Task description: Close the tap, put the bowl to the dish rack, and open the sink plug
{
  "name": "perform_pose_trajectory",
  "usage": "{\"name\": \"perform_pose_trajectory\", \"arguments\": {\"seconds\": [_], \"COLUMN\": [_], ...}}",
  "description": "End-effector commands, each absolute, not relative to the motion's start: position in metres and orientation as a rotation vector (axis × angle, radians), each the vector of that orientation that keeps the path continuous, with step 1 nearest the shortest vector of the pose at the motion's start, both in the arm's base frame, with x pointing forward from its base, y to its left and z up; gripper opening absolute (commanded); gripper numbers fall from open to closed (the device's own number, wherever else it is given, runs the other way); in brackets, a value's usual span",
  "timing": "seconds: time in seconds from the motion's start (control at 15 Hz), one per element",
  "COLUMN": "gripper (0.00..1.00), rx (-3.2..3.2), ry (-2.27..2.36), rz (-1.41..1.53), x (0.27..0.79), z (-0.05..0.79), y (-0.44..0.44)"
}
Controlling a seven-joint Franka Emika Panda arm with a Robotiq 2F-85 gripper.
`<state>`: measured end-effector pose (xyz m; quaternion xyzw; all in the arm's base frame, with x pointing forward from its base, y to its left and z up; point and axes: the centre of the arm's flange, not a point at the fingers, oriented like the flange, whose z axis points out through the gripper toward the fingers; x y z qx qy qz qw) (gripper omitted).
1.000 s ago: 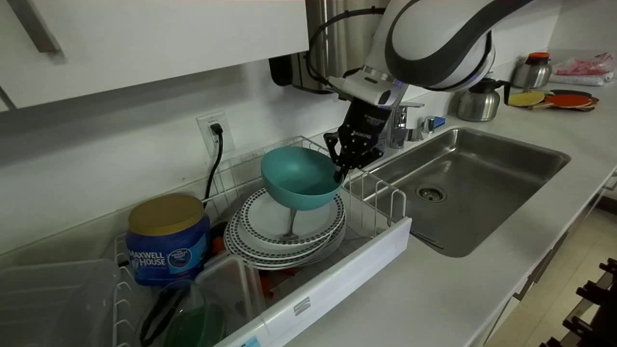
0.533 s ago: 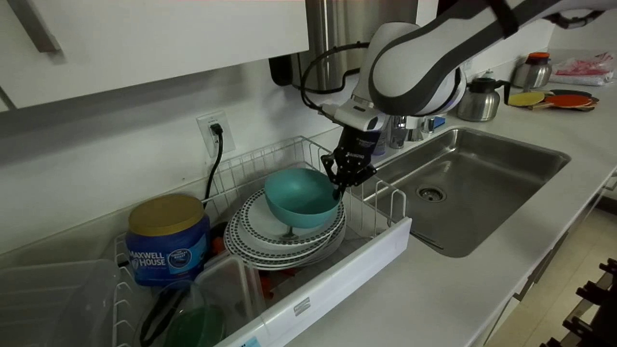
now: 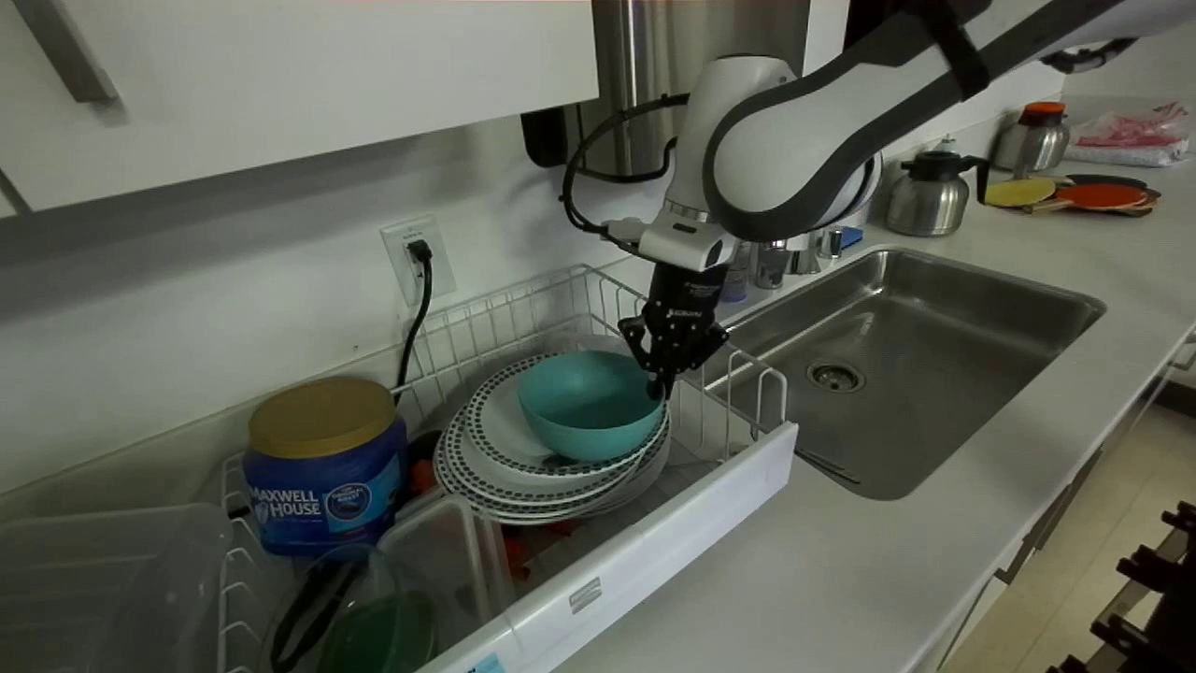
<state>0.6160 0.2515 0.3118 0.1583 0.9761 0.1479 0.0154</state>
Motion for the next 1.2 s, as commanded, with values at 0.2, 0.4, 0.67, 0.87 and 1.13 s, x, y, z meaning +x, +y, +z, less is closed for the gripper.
{"name": "perform_pose_trajectory", "arguments": {"seconds": [0.2, 0.4, 0.67, 0.87, 1.13], "gripper": [0.66, 0.9, 1.0, 1.0, 1.0], "rx": [0.346, 0.364, 0.537, 0.688, 0.89], "ry": [3.043, 3.064, 3.084, 3.038, 2.937], "rz": [0.491, 0.455, 0.357, 0.335, 0.321], "x": [0.593, 0.57, 0.549, 0.534, 0.518], "z": [0.38, 0.416, 0.439, 0.449, 0.471], "y": [0.284, 0.283, 0.259, 0.235, 0.198]}}
